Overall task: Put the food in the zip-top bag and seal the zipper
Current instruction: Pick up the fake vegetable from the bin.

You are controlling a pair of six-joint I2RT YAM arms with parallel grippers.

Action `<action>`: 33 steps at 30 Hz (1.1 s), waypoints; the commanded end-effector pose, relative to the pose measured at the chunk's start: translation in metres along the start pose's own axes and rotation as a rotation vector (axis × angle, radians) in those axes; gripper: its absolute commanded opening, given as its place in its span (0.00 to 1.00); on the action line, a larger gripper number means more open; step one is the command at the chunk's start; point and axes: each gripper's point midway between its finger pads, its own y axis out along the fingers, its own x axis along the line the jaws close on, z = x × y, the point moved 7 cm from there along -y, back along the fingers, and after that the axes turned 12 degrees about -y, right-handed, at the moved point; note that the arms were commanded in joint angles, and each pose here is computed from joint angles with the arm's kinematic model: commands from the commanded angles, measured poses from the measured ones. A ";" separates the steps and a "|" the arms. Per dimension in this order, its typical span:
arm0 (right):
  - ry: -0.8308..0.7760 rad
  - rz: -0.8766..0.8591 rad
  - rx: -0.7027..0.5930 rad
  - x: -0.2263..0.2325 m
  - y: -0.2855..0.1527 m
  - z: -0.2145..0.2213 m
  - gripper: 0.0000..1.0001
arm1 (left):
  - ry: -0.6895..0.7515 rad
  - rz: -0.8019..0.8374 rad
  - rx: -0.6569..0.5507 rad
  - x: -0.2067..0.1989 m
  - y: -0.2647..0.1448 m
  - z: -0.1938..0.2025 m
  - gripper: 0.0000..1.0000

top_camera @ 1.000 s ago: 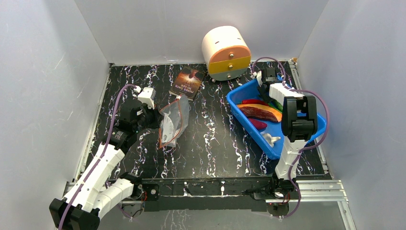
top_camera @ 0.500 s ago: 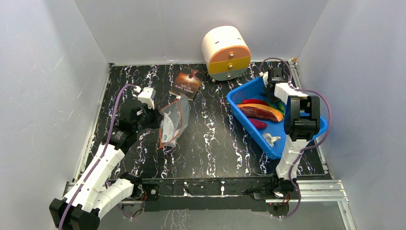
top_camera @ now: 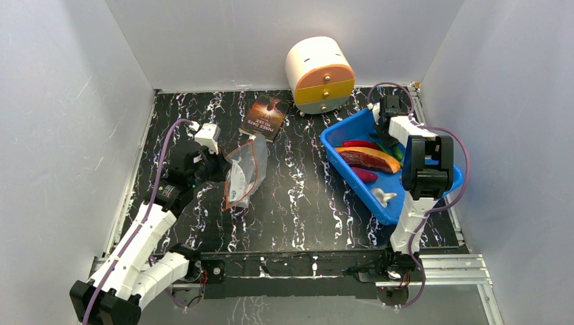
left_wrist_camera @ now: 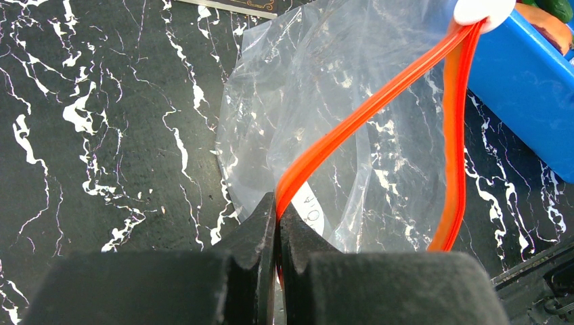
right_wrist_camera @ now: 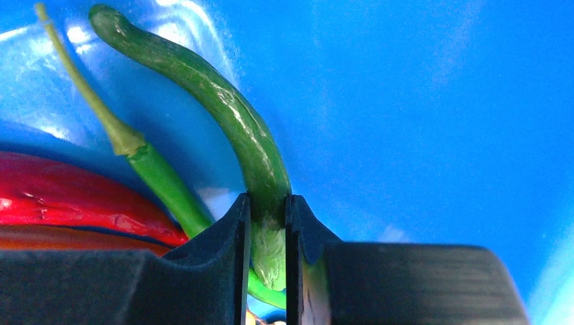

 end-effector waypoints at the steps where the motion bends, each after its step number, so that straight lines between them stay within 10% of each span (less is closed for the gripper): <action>1: 0.029 0.051 -0.080 -0.020 -0.039 -0.016 0.00 | 0.007 0.005 -0.030 0.000 -0.003 -0.003 0.00; 20: 0.164 0.093 -0.568 -0.008 -0.195 -0.083 0.00 | -0.083 -0.011 -0.046 -0.009 -0.007 -0.019 0.00; 33: 0.225 -0.409 -1.105 0.113 -0.347 -0.134 0.00 | -0.113 -0.073 -0.140 -0.016 -0.004 -0.059 0.00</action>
